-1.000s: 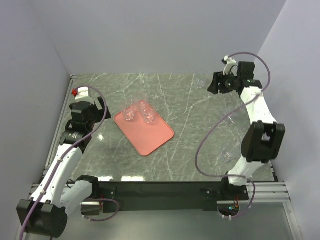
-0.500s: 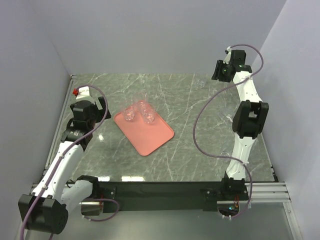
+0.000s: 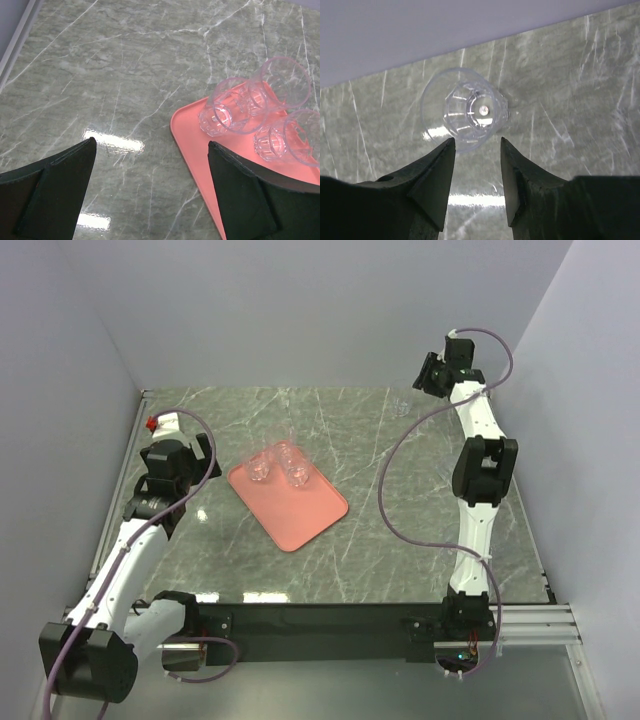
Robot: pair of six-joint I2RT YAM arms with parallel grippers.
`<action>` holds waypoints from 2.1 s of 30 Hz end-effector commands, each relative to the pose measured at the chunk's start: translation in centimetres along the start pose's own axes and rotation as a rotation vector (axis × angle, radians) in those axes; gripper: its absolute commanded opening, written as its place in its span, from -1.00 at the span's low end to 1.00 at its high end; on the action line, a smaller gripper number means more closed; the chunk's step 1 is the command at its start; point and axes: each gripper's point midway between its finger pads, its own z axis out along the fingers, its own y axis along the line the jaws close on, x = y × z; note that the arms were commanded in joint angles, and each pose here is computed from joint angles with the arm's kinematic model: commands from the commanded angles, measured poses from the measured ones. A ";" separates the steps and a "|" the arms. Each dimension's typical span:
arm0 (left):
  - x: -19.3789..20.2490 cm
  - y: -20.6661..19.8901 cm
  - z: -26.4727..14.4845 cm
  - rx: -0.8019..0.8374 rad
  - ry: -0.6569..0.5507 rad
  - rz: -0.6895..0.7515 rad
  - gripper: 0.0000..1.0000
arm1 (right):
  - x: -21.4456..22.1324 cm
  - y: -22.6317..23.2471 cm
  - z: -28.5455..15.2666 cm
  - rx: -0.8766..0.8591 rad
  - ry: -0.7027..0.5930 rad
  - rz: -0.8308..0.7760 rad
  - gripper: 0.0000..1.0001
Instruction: Place the glasses into the tray
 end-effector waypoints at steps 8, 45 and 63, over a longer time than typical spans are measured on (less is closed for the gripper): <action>-0.9 0.0 0.5 -0.005 -0.023 0.009 0.99 | -2.7 1.2 1.9 0.009 -0.127 0.056 -0.07; -0.9 -0.1 0.6 -0.003 -0.019 0.011 0.97 | -0.9 0.2 4.1 0.070 -0.097 0.082 -0.42; -1.0 -0.1 0.6 -0.003 -0.025 0.009 0.97 | -0.1 0.5 3.8 0.064 -0.061 0.090 -0.53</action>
